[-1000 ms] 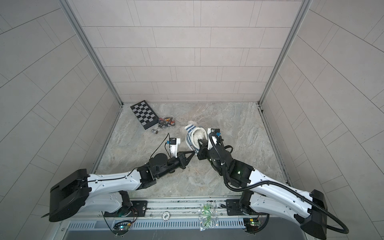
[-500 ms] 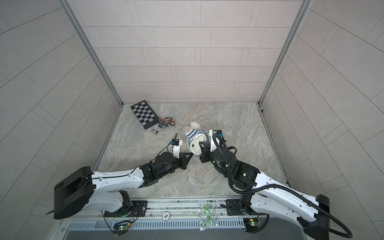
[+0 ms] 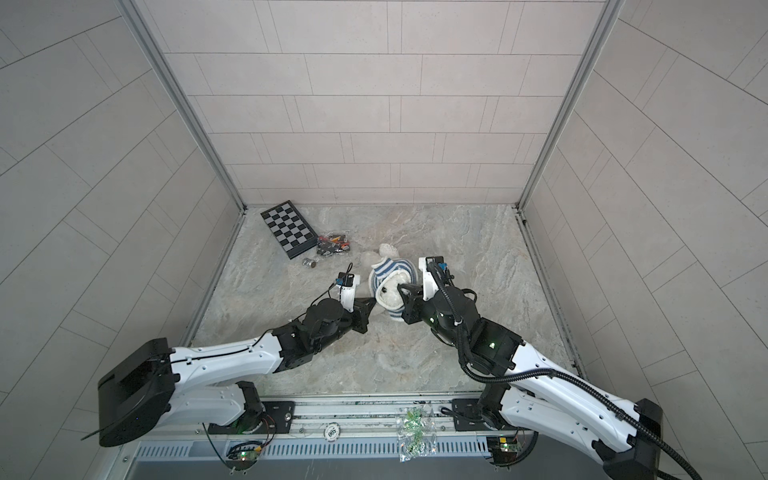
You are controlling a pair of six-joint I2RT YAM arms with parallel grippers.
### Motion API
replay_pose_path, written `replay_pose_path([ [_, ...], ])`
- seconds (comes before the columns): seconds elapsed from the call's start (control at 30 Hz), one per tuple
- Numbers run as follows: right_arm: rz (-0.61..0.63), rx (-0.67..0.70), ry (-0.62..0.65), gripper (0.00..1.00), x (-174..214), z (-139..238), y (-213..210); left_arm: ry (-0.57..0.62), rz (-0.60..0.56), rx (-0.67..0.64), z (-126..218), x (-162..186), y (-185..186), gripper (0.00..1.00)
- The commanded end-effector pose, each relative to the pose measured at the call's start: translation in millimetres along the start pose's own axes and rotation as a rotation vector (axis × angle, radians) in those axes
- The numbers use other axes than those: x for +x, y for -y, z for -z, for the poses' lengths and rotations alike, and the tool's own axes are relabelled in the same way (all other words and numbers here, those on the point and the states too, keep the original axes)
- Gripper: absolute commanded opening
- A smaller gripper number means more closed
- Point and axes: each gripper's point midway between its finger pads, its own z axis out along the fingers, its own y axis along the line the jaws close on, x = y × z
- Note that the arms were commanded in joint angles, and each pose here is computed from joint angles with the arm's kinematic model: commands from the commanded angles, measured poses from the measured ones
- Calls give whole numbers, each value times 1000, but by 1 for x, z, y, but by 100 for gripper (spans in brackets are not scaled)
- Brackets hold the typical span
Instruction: Dress the teddy bear
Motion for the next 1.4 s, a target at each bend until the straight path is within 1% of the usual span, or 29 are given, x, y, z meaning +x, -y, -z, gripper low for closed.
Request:
replay_pose_path([
  [0.0, 119, -42, -24, 0, -7, -1, -11, -31, -22, 123, 12, -2, 19, 16],
  [0.07, 228, -39, -47, 0, 2, -2, -6, -68, -22, 167, 22, -1, 23, 30],
  [0.2, 401, -71, -78, 0, 11, 1, -6, -150, -70, 216, 49, 3, 29, 52],
  [0.23, 442, -88, -84, 0, 12, 2, -9, -170, -86, 222, 57, 4, 29, 56],
  [0.3, 504, -115, -97, 0, 14, 4, -13, -172, -110, 221, 72, -1, 30, 60],
  [0.43, 613, -164, -141, 0, 22, 5, -20, -117, -131, 202, 91, -28, 31, 63],
  [0.53, 646, -179, -141, 0, 24, 6, -22, -109, -151, 164, 91, -43, 30, 64],
  [0.67, 670, -200, -140, 0, 27, 6, -26, -124, -161, 162, 82, -51, 35, 64],
  [0.73, 680, -208, -144, 0, 29, 5, -28, -135, -160, 173, 76, -51, 39, 63],
  [0.8, 690, -208, -156, 0, 32, 3, -28, -137, -152, 183, 71, -52, 42, 57],
  [0.87, 703, -207, -170, 0, 34, 2, -28, -131, -149, 188, 68, -55, 44, 45],
  [0.93, 720, -202, -180, 0, 36, 2, -28, -125, -149, 194, 67, -58, 47, 27],
  [0.97, 727, -199, -185, 0, 37, 2, -27, -119, -151, 195, 68, -61, 48, 20],
  [1.03, 746, -188, -202, 0, 40, 1, -24, -114, -156, 185, 69, -66, 47, 9],
  [1.13, 796, -182, -247, 0, 50, 0, -23, -98, -135, 161, 70, -74, 39, 1],
  [1.17, 825, -184, -264, 0, 55, -1, -25, -89, -118, 155, 70, -77, 35, 0],
  [1.27, 942, -205, -342, 0, 79, -2, -32, -71, -72, 136, 68, -84, 25, 0],
  [1.37, 1018, -241, -407, 0, 99, -4, -40, -78, -58, 132, 63, -82, 23, 0],
])
